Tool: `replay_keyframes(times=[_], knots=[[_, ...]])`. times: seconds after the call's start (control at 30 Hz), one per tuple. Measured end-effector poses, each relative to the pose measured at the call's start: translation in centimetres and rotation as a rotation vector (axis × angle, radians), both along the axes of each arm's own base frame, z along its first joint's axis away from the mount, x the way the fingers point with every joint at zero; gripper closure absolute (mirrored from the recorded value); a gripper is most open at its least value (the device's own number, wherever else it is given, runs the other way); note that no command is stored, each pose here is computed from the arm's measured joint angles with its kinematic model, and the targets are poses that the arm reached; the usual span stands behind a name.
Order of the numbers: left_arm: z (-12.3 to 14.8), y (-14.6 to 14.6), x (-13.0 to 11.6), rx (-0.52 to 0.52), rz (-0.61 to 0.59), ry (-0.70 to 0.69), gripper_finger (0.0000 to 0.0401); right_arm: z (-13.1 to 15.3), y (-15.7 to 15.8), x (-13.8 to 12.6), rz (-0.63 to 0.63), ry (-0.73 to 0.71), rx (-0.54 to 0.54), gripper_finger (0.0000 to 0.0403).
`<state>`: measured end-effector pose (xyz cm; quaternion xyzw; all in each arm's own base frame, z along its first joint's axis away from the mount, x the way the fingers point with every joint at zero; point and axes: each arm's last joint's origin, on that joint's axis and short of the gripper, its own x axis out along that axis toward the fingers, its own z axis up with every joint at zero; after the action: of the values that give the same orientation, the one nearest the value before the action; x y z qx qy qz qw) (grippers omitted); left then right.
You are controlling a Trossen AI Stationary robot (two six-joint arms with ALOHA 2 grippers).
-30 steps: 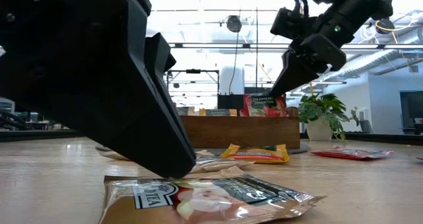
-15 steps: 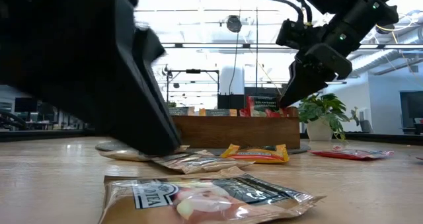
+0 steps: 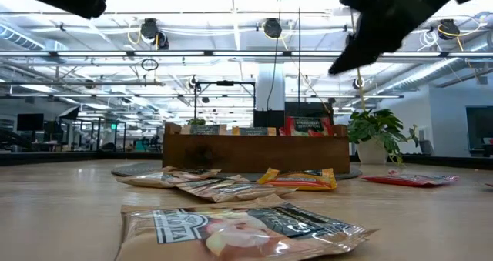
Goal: Pick & Place Tea
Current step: Put the yellow tea bag into the middle section of the wooden organizer
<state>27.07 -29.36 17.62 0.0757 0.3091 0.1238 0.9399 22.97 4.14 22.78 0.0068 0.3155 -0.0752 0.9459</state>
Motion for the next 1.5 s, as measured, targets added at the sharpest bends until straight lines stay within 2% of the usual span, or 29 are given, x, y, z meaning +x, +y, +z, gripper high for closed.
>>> replay_keyframes(times=[0.1, 0.17, 0.27, 0.37, 0.43, 0.53, 0.63, 0.77, 0.97, 1.1, 1.33, 1.5], knots=[[0.0, 0.3, 0.3, -0.022, 0.035, -0.016, 0.0359, 1.0, 1.2, -1.2, 0.058, -0.054, 0.023, 0.0271], [0.0, 0.7, 0.7, -0.031, 0.053, -0.02, 0.0359, 0.6, 2.3, -2.2, 0.102, -0.082, 0.055, 0.0274], [0.0, 1.1, 1.2, -0.035, 0.072, -0.02, 0.0359, -1.4, 4.3, -3.4, 0.203, -0.177, 0.103, 0.0279], [0.0, 1.5, 1.6, -0.036, 0.087, -0.02, 0.0359, -3.7, 5.8, -4.7, 0.317, -0.335, 0.144, 0.0279], [0.0, 1.8, 1.8, -0.036, 0.095, -0.02, 0.0359, -5.4, 6.2, -5.9, 0.378, -0.418, 0.157, 0.0279], [0.0, 1.9, 2.0, -0.032, 0.098, -0.019, 0.0359, -7.9, 6.1, -7.9, 0.442, -0.464, 0.163, 0.0281], [0.0, 2.0, 2.0, -0.018, 0.09, -0.013, 0.0359, -8.9, 5.5, -9.1, 0.447, -0.508, 0.187, 0.0287], [0.0, 2.2, 2.2, 0.002, 0.082, -0.006, 0.0359, -8.5, 5.4, -9.2, 0.445, -0.569, 0.205, 0.0298], [0.0, 2.5, 2.5, 0.02, 0.081, 0.002, 0.0359, -8.9, 5.3, -9.2, 0.458, -0.533, 0.163, 0.0318], [0.0, 2.6, 2.5, 0.041, 0.068, 0.011, 0.0359, -9.0, 5.3, -9.2, 0.446, -0.521, 0.191, 0.0337], [0.0, 2.6, 2.6, 0.066, 0.052, 0.021, 0.0359, -9.2, 5.3, -9.2, 0.444, -0.504, 0.193, 0.0395], [0.0, 3.0, 2.9, 0.083, 0.051, 0.029, 0.0359, -9.2, 5.3, -9.2, 0.438, -0.495, 0.203, 0.0396]])
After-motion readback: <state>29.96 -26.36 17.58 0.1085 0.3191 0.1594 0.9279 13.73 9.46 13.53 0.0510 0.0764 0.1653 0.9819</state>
